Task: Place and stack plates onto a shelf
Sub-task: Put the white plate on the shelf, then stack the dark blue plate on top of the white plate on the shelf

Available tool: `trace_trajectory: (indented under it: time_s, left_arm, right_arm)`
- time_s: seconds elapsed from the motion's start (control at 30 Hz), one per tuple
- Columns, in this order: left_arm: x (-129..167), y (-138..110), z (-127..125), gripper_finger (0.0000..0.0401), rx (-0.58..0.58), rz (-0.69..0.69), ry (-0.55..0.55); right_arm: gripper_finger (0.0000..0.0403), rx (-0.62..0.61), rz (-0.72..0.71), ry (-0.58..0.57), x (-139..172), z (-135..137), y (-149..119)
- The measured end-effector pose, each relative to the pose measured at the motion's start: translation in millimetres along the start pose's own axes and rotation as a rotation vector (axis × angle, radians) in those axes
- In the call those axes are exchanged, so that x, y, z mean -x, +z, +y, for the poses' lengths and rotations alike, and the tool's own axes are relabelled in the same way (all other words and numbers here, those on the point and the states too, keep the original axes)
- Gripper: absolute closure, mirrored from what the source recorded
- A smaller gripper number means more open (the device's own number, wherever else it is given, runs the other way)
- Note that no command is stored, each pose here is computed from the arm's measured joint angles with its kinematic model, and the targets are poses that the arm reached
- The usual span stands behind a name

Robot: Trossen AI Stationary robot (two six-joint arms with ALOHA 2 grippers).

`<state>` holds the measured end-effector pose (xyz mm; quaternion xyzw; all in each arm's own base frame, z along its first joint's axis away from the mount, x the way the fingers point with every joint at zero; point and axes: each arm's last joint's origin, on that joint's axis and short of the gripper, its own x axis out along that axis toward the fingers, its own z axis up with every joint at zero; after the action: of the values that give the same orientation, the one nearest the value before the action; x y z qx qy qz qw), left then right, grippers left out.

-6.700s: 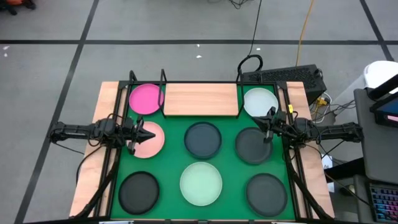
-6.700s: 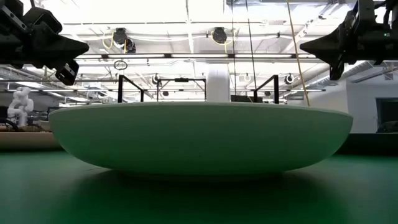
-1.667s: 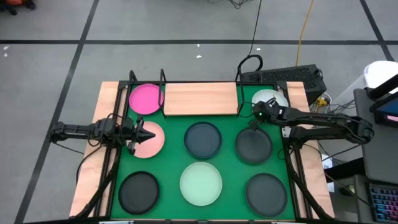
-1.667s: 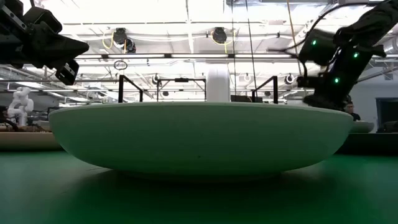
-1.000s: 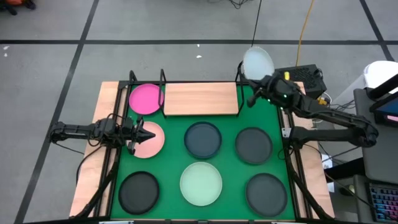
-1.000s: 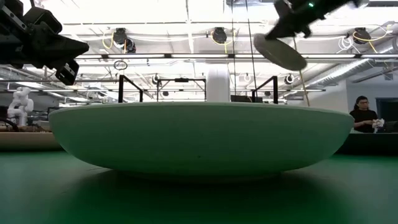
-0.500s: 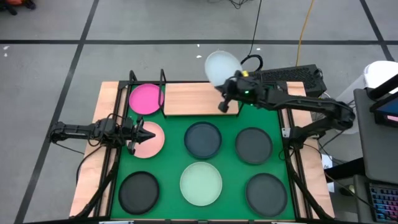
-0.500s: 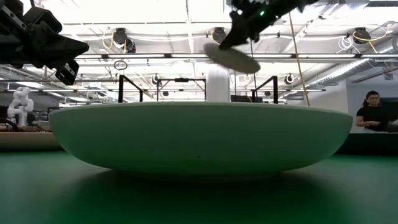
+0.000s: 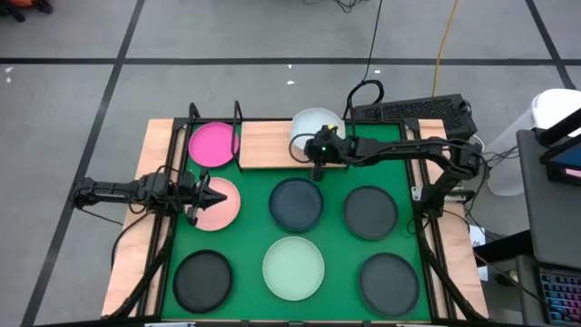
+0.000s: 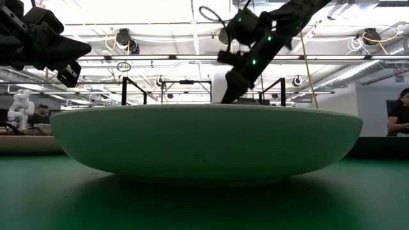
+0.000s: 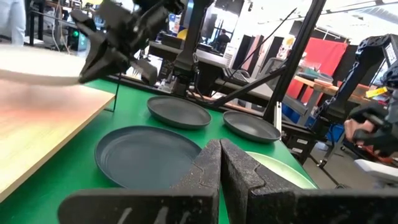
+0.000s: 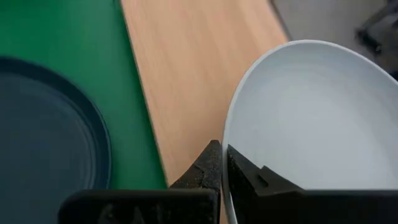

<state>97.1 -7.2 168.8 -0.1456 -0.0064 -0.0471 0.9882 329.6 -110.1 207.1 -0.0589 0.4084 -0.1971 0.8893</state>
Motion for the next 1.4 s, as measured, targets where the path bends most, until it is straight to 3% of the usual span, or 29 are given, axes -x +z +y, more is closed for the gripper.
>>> trace_trajectory:
  time_s: [0.43,0.97,1.17,1.4]
  left_arm:
    - [0,0,0,0.0395,0.0,0.0,0.0]
    - [0,0,0,0.0395,0.0,0.0,0.0]
    - [0,0,0,0.0395,0.0,0.0,0.0]
    - [0,0,0,0.0395,0.0,0.0,0.0]
  right_arm:
    - [0.0402,-0.06,0.078,0.008,-12,4,-15]
    - [0.0339,-0.095,0.06,0.064,-9,7,-13]
    - [0.0301,-0.086,-0.051,0.089,18,8,2]
    - [0.0288,-0.038,-0.281,0.124,90,14,25]
